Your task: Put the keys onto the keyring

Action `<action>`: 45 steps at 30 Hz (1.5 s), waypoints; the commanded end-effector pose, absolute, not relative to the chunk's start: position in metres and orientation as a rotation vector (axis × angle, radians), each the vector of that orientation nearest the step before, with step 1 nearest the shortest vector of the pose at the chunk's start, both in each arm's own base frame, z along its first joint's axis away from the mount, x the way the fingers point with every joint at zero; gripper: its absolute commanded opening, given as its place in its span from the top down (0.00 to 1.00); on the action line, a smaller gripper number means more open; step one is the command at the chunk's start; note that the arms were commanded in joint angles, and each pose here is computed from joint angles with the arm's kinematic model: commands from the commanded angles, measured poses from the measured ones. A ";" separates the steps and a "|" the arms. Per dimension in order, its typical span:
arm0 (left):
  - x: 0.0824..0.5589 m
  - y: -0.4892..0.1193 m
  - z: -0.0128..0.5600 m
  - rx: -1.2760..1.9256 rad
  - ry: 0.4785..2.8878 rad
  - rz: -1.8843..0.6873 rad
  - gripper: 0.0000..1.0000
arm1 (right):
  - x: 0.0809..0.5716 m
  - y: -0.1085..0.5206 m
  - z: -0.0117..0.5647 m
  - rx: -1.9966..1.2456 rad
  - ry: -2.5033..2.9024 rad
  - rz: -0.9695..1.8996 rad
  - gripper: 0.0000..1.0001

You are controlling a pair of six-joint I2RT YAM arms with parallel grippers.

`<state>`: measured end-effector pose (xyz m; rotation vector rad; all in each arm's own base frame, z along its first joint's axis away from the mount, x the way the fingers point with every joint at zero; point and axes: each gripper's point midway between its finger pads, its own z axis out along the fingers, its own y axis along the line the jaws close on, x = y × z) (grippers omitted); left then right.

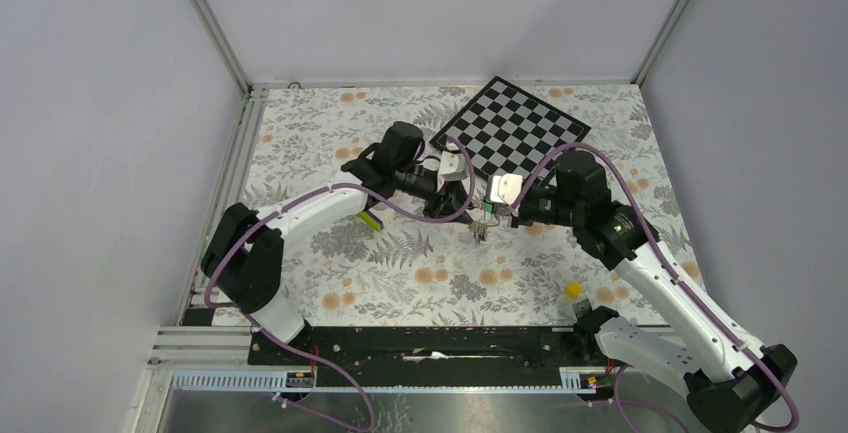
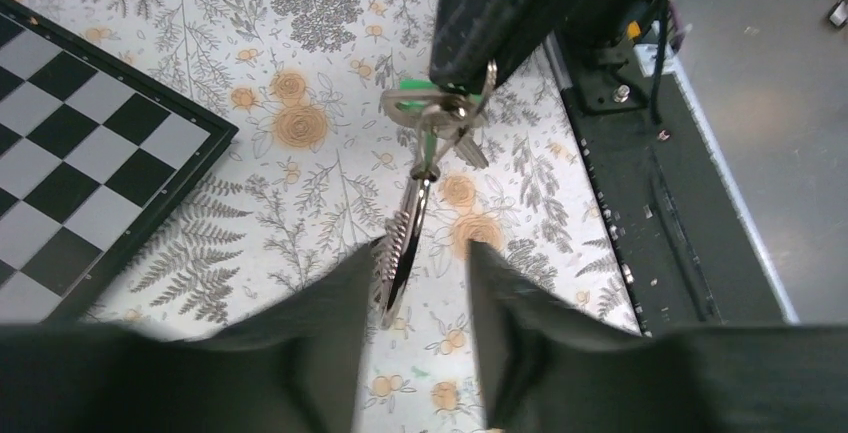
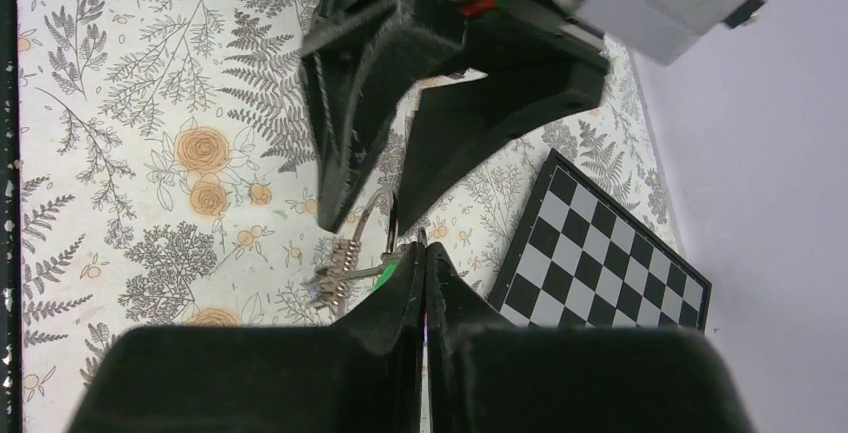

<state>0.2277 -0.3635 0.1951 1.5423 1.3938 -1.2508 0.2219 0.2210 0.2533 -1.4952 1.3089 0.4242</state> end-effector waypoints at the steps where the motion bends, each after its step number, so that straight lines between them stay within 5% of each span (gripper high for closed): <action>1: 0.228 -0.371 0.193 1.573 1.318 -1.243 0.77 | 0.229 0.218 0.272 -1.431 1.259 0.388 1.00; 3: 0.229 -0.369 0.193 1.579 1.333 -1.221 0.98 | 0.231 0.215 0.272 -1.415 1.269 0.373 1.00; 4: 0.231 -0.366 0.194 1.592 1.347 -1.197 1.00 | 0.233 0.213 0.270 -1.407 1.280 0.361 1.00; 16: 0.283 -0.329 0.245 1.475 1.537 -0.708 1.00 | 0.236 0.188 0.225 -1.390 1.397 0.255 0.95; 29: 0.236 -0.321 0.252 1.666 1.418 -0.845 1.00 | 0.250 0.189 0.199 -1.349 1.520 0.268 0.63; 35: 0.250 -0.324 0.242 1.590 1.518 -0.826 1.00 | 0.247 0.189 0.200 -1.335 1.508 0.276 0.50; 45: 0.223 -0.334 0.249 1.666 1.246 -0.961 1.00 | 0.246 0.202 0.202 -1.287 1.513 0.383 0.45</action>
